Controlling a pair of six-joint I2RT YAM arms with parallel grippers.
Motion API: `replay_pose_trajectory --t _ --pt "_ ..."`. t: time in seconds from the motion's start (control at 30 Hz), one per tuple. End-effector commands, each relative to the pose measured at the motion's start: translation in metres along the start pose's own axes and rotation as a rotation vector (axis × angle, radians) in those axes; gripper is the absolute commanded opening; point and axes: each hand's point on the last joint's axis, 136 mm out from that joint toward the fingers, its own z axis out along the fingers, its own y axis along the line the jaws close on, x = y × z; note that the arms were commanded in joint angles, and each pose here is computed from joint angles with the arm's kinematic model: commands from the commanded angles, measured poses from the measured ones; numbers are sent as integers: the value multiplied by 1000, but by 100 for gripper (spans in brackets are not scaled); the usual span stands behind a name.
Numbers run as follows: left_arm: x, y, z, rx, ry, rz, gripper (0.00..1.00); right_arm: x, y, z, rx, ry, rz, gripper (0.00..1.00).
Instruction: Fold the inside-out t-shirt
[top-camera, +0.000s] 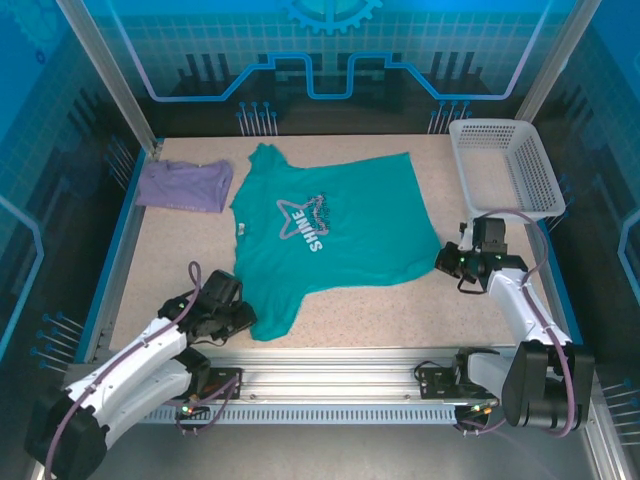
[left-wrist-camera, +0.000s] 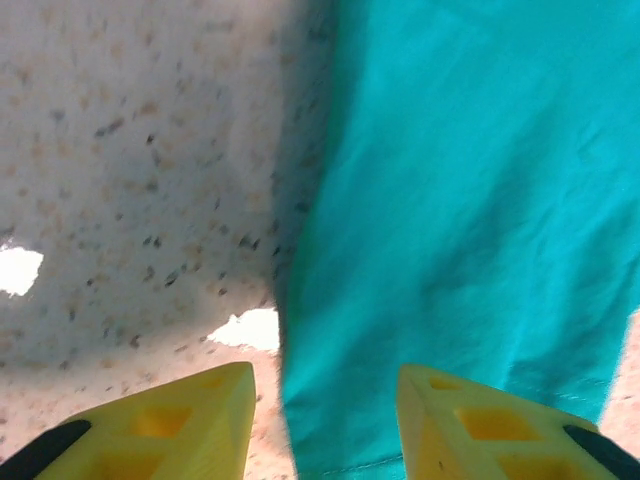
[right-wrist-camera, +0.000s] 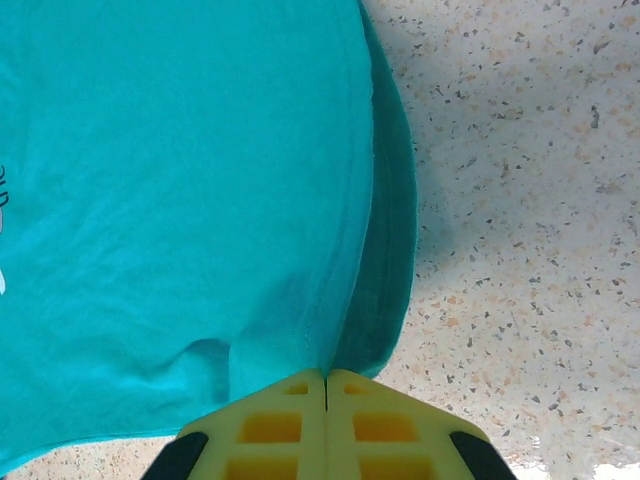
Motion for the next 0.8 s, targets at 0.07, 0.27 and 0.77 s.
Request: replay_pose_trajectory --t 0.07,0.27,0.77 --pt "14 3 5 -26 54 -7 35 7 -1 -2 -10 5 -6 0" --pt "25 -6 13 -7 99 23 33 8 0 -2 -19 7 -1 0" --pt "44 -1 27 -37 124 54 24 11 -1 -4 -16 6 -2 0"
